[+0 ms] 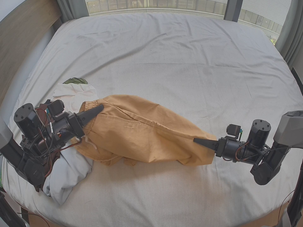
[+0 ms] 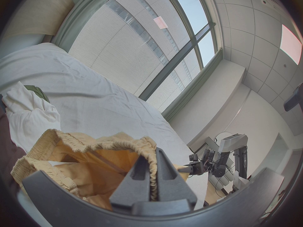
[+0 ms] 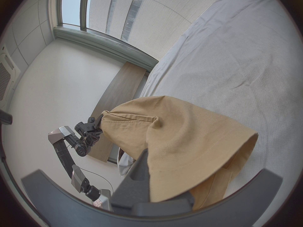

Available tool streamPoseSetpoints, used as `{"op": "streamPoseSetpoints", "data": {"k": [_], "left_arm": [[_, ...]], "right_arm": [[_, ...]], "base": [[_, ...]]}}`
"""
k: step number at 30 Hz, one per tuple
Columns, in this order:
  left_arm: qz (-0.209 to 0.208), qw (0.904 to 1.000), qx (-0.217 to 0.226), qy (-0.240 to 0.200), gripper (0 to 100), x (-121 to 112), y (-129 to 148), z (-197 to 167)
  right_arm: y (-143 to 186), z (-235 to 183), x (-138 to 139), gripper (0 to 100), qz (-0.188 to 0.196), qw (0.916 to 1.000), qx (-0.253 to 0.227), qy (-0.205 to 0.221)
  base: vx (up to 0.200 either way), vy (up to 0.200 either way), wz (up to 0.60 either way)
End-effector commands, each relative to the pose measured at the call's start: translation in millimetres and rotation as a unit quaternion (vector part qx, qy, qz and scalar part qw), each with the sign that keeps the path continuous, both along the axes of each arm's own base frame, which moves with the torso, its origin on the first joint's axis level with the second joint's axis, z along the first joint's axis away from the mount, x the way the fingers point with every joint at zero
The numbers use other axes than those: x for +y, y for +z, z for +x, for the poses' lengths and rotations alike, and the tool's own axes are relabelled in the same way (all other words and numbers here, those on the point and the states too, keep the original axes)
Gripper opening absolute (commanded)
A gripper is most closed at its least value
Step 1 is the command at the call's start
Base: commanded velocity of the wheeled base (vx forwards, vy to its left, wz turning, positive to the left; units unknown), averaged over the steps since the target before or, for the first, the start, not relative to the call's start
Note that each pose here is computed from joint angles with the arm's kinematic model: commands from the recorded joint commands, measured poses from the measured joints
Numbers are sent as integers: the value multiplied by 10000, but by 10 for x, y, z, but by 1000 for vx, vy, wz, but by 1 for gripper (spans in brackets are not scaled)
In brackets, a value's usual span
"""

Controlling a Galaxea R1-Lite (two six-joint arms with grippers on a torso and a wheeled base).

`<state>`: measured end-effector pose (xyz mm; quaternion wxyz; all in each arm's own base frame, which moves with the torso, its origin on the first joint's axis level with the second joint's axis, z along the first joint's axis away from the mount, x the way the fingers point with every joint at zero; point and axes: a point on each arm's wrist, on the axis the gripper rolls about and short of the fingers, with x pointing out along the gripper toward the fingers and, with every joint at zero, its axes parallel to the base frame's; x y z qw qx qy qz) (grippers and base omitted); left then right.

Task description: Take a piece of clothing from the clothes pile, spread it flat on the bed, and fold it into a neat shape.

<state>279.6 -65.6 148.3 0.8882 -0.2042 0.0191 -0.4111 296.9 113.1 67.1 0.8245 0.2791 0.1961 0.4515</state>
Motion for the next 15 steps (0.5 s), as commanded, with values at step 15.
{"op": "streamPoseSetpoints", "data": {"k": [15], "left_arm": [[-541, 9920, -1109, -255, 0, -136, 712, -237]], "right_arm": [[1234, -427, -476, 0, 777, 9833, -1546, -555]], "base": [[0, 0, 0]]}}
